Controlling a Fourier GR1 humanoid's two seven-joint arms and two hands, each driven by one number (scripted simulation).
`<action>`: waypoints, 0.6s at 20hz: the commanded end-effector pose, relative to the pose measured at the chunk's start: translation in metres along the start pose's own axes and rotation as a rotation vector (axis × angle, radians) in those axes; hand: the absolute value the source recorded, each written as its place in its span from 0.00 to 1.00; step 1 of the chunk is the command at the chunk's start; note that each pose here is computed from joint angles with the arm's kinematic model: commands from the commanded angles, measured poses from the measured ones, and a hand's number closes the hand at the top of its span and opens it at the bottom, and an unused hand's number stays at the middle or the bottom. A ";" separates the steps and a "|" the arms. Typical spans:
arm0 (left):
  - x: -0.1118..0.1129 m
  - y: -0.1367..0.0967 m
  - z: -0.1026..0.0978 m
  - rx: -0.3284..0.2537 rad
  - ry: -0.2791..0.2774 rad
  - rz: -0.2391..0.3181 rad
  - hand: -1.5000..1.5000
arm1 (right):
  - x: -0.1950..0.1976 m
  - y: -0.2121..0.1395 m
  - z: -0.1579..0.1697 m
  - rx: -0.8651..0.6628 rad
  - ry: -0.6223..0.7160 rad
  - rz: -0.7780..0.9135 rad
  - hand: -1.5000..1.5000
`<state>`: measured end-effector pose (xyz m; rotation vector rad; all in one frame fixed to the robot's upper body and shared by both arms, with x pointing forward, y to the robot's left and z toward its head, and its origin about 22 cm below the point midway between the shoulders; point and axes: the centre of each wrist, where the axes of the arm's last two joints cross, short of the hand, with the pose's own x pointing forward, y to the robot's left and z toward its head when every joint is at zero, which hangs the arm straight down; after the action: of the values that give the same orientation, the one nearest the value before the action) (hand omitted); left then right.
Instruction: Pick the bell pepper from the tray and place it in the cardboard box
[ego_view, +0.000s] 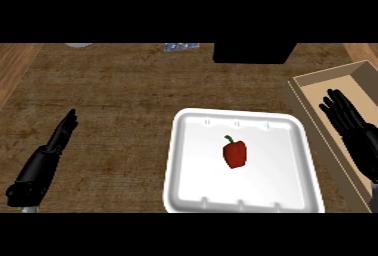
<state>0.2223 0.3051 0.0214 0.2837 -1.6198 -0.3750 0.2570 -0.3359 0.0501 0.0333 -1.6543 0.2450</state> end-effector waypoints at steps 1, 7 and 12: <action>0.020 -0.003 -0.005 0.039 0.022 0.084 0.50 | 0.000 -0.003 0.002 -0.110 -0.002 -0.007 1.00; 0.021 -0.018 -0.015 0.143 0.058 0.327 0.50 | -0.001 -0.075 0.045 -0.335 0.155 0.572 1.00; 0.049 -0.019 -0.044 0.168 0.092 0.439 0.50 | -0.053 0.005 0.052 -0.624 0.011 0.425 0.00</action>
<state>0.2472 0.2757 0.0403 0.1143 -1.5817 0.0483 0.2250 -0.3637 0.0061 -0.6363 -1.5916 -0.0119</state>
